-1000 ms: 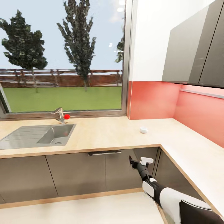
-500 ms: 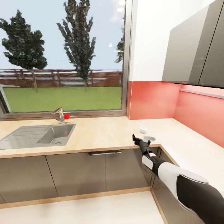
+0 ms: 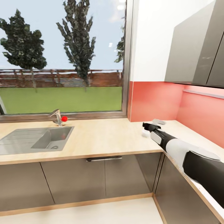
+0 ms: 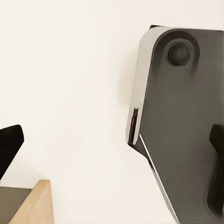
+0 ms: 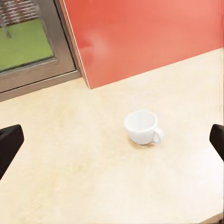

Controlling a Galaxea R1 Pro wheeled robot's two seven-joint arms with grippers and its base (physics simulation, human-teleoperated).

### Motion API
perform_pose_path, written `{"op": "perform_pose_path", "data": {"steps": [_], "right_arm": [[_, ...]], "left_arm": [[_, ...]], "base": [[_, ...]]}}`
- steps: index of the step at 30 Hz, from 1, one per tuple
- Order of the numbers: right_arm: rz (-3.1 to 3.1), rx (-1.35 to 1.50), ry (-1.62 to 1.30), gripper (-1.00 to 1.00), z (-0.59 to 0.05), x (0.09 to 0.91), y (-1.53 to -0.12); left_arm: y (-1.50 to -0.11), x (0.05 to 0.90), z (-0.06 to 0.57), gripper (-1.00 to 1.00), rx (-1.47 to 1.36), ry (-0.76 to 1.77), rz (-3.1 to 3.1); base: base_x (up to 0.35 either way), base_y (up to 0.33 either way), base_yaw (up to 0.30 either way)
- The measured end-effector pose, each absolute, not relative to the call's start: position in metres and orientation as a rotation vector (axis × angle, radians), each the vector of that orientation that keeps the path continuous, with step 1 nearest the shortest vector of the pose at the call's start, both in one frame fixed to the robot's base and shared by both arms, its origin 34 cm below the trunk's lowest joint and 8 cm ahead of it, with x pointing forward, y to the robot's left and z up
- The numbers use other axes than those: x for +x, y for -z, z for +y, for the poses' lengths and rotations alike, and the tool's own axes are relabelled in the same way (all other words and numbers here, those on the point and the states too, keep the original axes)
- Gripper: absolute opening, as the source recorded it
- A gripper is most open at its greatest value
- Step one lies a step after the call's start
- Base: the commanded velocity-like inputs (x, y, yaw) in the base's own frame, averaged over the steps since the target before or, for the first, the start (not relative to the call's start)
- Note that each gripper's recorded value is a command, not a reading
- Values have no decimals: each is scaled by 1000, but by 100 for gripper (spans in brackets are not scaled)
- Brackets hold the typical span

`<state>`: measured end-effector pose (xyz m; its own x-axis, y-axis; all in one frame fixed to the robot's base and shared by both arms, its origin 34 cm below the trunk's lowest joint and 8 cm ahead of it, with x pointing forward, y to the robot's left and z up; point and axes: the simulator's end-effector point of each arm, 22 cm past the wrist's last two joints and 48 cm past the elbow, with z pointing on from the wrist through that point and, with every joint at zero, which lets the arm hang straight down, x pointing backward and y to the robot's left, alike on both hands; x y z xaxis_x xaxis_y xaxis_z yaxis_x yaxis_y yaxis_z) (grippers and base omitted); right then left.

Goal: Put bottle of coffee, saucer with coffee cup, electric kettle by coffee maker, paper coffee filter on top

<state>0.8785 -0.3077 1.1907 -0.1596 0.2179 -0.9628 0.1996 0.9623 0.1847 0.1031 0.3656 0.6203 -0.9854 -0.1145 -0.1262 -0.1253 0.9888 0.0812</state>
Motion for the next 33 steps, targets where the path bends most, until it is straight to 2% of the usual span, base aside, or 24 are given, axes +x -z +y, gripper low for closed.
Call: {"op": "perform_pose_path", "data": {"steps": [25,33], "right_arm": [[1777,329,45,100,-344,875,-1189],[1781,331,52,100,-346,875,-1186]], "left_arm": [[-618,76,362,100,-206,-149,3085],[-618,69,362,100,-133,-197,3112]], "base": [[336,0,0],[159,0,-120]]}}
